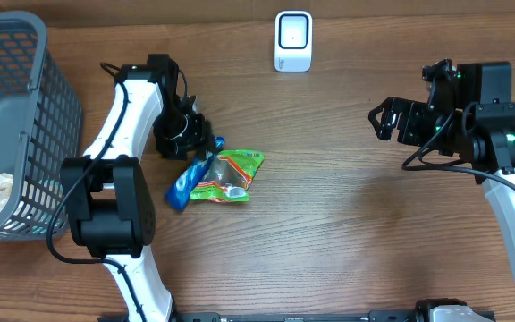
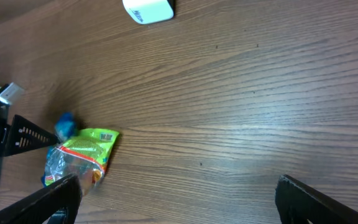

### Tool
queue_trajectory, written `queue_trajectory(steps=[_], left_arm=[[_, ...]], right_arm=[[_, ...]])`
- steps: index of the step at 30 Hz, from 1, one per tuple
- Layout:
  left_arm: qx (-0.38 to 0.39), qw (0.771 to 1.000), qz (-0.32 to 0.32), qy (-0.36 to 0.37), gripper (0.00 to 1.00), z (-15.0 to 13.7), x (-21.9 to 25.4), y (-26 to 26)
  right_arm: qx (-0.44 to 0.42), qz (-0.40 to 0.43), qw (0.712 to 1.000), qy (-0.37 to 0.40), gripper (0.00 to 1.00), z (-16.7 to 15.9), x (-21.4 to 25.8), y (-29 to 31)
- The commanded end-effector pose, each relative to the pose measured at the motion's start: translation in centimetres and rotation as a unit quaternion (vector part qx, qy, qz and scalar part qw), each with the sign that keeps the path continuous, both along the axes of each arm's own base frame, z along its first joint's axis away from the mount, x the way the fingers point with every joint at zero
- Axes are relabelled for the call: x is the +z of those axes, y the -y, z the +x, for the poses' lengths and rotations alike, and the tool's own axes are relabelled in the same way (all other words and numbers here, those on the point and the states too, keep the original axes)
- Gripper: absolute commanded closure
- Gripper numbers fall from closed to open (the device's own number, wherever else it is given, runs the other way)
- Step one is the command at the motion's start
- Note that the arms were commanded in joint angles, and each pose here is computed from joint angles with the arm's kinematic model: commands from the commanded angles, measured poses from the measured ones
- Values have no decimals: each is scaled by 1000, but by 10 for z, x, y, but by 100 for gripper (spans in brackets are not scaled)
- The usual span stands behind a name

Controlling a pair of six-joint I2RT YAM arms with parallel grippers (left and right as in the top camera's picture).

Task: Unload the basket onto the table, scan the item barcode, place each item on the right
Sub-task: 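Place the Oreo pack beside the chip bag with the left gripper, then grasp the tissue-wrapped bread in the basket with the left gripper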

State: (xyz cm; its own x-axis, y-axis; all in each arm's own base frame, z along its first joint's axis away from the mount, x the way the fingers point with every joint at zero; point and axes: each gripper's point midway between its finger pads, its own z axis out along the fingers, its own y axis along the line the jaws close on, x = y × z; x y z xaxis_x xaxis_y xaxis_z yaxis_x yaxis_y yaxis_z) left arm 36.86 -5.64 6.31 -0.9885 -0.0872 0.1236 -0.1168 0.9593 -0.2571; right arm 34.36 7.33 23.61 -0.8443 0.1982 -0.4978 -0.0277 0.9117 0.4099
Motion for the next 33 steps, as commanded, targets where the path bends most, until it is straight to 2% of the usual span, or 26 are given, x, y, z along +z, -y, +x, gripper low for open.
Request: queue_trajectory(steps=[1, 4, 8, 11, 14, 17, 20, 23, 26, 30, 33], left_arm=[[-1, 998, -22, 62, 0, 26, 49, 3], [4, 991, -20, 130, 0, 48, 113, -11], [39, 957, 1, 287, 0, 62, 240, -48], [118, 911, 73, 389, 0, 40, 324, -106], [236, 870, 166, 401, 0, -10, 359, -178], [324, 844, 219, 367, 0, -58, 360, -233], [414, 817, 234, 327, 0, -94, 348, -276], [478, 801, 239, 271, 1, -121, 323, -309], [507, 799, 238, 220, 0, -133, 289, -334], [517, 803, 231, 187, 0, -127, 244, -357], [513, 815, 220, 155, 0, -120, 204, -360]], right_arm=[[-8, -4, 1000, 8, 0, 4, 4, 4], [-8, -4, 1000, 6, 0, 3, 3, 4], [-8, -4, 1000, 10, 0, 5, 4, 4], [-8, -4, 1000, 12, 0, 5, 5, 4], [-8, -4, 1000, 12, 0, 5, 5, 4], [-8, -4, 1000, 12, 0, 5, 5, 4], [-8, -4, 1000, 12, 0, 5, 5, 4], [-8, -4, 1000, 10, 0, 5, 4, 4], [-8, -4, 1000, 11, 0, 5, 5, 4], [-8, -4, 1000, 10, 0, 5, 4, 4], [-8, -4, 1000, 10, 0, 4, 4, 4]])
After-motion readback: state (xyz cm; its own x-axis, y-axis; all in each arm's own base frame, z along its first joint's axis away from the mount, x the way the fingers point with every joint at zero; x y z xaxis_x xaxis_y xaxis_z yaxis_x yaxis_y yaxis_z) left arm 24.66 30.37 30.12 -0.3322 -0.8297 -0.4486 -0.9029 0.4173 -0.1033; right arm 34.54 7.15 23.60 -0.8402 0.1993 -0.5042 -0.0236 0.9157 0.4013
